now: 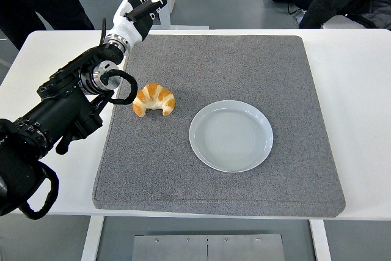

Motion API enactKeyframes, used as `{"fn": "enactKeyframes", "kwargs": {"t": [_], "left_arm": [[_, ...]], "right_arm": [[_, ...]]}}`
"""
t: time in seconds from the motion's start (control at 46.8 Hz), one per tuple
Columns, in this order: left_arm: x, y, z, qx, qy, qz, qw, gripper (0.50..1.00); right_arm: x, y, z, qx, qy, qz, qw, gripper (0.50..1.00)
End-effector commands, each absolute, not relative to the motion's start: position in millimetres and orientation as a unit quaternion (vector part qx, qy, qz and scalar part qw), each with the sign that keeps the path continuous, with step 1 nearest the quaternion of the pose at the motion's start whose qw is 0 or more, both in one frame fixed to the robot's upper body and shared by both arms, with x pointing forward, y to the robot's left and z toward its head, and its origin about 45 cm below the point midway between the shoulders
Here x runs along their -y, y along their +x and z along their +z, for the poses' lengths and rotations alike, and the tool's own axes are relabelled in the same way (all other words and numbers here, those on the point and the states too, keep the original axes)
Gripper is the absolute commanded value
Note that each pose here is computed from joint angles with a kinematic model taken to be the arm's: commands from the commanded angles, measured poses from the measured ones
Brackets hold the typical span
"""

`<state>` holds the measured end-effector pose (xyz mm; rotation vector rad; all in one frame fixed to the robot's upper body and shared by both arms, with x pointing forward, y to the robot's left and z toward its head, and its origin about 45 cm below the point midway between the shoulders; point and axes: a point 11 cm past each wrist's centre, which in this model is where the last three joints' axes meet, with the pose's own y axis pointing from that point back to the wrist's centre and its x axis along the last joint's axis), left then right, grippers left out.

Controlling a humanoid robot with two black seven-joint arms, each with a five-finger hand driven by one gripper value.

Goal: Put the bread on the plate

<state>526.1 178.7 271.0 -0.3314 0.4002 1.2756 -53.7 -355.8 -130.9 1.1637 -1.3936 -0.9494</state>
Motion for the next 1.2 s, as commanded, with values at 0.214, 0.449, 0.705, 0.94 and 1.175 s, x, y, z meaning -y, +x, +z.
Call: {"fn": "enactKeyframes", "kwargs": {"t": [0.214, 0.449, 0.705, 0.94, 1.175], "left_arm": [[-178, 526, 271, -0.184, -0.151, 0.588, 0.773, 0.999], [-178, 526, 271, -0.184, -0.151, 0.588, 0.773, 0.999], [-178, 526, 270, -0.184, -0.15, 0.588, 0.773, 0.999], [-178, 526, 272, -0.184, -0.151, 0.587, 0.773, 0.999], [-160, 522, 279, -0.184, -0.161, 0.565, 0.788, 0.999]], "right_arm": [[356, -54, -131, 0.581, 0.485, -0.396, 0.52, 1.0], [356, -54, -131, 0.581, 0.485, -0.395, 0.519, 1.0], [356, -54, -131, 0.581, 0.485, -0.396, 0.52, 1.0], [356, -54, -131, 0.581, 0.485, -0.396, 0.52, 1.0], [356, -54, -131, 0.581, 0.485, -0.396, 0.52, 1.0]]}}
